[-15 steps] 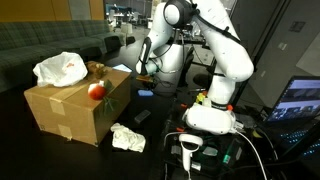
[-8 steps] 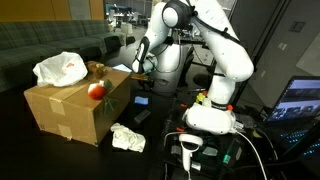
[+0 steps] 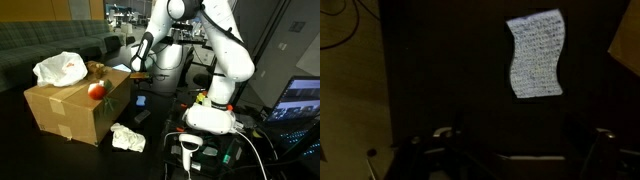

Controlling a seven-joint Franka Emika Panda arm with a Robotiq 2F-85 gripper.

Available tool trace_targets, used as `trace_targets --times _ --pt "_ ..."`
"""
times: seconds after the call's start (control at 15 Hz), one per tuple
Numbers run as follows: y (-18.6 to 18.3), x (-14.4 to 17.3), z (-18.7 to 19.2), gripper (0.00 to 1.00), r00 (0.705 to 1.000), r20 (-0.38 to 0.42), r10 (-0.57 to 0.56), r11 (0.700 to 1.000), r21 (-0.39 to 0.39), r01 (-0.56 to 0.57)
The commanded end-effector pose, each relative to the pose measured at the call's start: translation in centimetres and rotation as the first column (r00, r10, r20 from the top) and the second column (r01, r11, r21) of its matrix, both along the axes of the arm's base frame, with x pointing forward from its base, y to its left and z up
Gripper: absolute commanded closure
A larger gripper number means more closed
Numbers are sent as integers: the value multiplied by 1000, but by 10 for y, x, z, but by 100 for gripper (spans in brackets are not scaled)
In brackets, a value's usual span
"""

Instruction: Put the objects on the box onto the table and the objects on the table on to the box

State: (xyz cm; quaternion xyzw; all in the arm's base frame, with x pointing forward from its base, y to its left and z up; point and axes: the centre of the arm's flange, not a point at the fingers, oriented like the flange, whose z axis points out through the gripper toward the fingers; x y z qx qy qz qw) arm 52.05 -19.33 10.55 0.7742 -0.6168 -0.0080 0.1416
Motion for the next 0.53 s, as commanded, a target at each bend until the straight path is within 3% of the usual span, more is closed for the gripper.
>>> trace_targets --times 0.0,0.27,0.47 --pt "29 -29 62 0 989 -48 140 990 1 -140" --pt "60 -42 108 0 946 -101 308 951 19 -308" --pt "96 -39 135 0 879 -100 466 885 30 -466"
